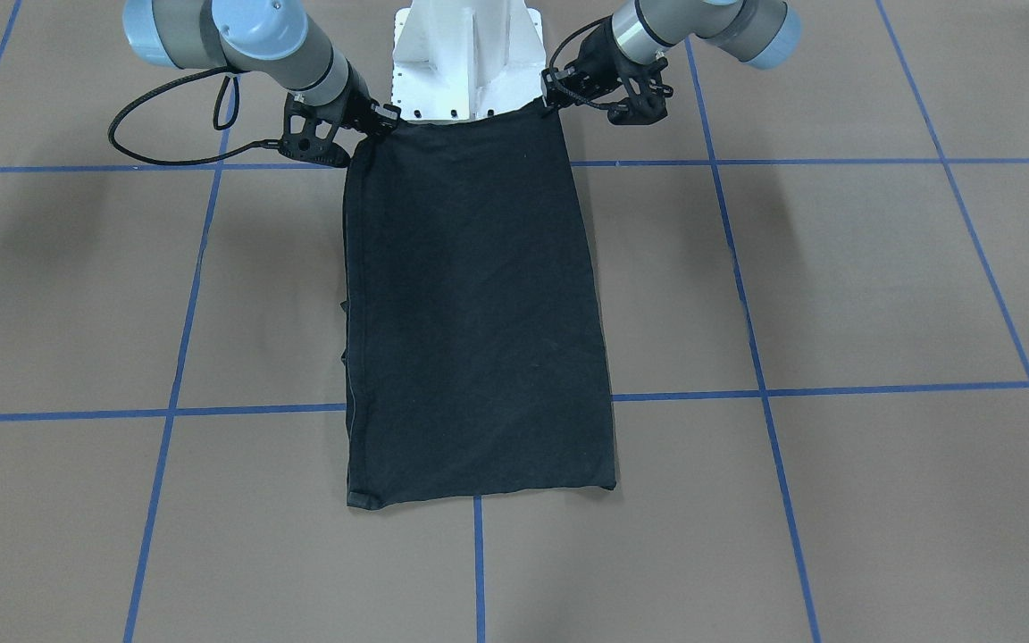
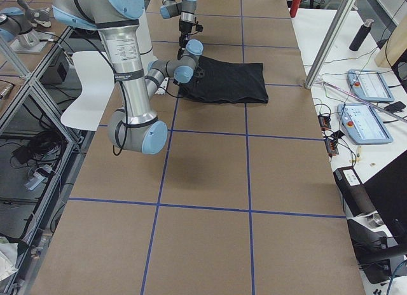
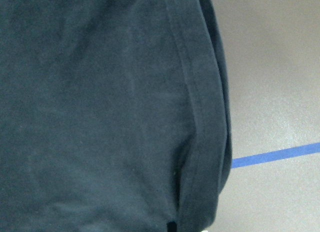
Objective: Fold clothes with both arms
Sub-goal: 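Lift the near edge with both grippers and fold it away from the robot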
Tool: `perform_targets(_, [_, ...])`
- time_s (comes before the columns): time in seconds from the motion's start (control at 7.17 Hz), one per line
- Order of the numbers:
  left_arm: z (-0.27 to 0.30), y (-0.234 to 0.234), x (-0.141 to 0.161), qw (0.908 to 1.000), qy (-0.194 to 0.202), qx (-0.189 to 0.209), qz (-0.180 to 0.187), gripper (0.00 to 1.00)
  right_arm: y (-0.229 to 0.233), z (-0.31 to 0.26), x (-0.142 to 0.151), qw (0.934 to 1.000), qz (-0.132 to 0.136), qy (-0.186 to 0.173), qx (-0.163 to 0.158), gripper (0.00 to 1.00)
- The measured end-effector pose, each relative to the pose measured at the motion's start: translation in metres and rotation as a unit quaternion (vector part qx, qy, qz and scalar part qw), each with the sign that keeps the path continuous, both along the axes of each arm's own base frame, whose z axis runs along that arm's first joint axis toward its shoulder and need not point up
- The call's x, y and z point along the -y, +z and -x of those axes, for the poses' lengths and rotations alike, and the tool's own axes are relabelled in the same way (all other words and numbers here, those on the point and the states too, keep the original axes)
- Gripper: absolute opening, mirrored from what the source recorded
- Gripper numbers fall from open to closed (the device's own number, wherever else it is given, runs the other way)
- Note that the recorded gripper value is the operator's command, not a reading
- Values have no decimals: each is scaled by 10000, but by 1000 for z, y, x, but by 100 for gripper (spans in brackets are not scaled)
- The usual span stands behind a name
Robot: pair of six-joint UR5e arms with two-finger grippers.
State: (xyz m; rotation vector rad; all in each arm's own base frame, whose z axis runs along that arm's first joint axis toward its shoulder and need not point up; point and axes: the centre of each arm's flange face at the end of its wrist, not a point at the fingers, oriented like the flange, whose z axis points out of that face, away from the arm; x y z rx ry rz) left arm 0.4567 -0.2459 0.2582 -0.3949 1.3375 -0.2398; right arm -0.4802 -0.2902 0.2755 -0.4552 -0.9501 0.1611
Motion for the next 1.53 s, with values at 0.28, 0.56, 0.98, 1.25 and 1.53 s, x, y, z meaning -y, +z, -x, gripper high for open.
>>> perform_targets(0.28, [33,-18,33,9996,-202,-206,-60,0,-9,-31,46,9993,41,343,141,0])
perform_targets(0.56, [46,-30,88,9976,-627,-260,-119,0,-29,-63,95,9964,-11,786,314,0])
perform_targets(0.98, [21,-32,190,9923,-1236,4,6,0,-60,-73,152,9914,-112,1234,422,0])
perform_targets(1.25, [36,-22,234,9872,-1584,133,91,0,-64,-63,195,9891,-45,1444,287,0])
perform_targets(1.53, [33,-10,263,9838,-1758,288,206,0,-56,-59,237,9867,34,1625,81,0])
